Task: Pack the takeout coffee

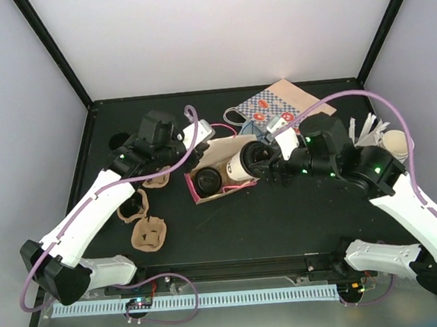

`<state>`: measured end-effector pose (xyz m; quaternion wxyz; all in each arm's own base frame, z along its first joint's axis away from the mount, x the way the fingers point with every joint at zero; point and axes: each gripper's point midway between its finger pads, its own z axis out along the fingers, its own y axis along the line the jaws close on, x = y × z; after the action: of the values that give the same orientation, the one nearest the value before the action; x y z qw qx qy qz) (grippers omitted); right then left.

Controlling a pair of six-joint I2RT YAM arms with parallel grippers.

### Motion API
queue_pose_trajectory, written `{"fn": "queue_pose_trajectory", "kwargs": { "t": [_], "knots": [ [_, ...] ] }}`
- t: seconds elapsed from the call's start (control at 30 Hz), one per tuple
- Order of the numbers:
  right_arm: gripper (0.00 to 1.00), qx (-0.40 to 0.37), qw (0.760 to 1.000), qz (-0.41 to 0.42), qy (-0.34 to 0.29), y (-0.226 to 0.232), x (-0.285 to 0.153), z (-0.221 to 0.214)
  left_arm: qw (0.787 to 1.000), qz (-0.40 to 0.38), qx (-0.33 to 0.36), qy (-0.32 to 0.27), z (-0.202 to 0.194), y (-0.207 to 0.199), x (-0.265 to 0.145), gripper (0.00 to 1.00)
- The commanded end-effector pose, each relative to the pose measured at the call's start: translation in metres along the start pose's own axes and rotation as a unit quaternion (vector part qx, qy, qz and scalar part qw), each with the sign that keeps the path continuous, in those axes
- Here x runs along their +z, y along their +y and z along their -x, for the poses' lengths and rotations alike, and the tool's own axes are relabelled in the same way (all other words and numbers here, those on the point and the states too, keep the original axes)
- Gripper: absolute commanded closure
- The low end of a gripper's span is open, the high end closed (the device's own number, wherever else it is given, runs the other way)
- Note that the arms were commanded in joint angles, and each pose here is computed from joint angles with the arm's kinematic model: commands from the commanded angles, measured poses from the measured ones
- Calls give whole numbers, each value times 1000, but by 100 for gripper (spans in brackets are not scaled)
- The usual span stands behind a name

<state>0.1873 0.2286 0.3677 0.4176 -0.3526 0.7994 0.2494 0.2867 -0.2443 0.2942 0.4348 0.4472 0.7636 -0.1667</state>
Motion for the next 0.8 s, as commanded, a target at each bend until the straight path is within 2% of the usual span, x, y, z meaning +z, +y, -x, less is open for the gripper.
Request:
{"fn": "queue_pose_trajectory", "kwargs": {
  "t": [0.0, 0.37, 0.63, 0.77],
  "knots": [
    [40, -1, 1000, 15, -5, 7, 8, -11, 999, 25, 20, -35, 18, 3, -5, 98],
    [41, -30, 998, 20, 54, 32, 34, -60, 994, 50, 77, -58, 18, -22, -2, 99],
    [40, -128, 988, 3, 90, 61, 40, -99, 994, 32, 89, -59, -4, -55, -9, 99],
    [40, -160, 983, -40, 82, 60, 42, -97, 995, 19, 79, -66, -12, -69, -17, 98]
  ]
}}
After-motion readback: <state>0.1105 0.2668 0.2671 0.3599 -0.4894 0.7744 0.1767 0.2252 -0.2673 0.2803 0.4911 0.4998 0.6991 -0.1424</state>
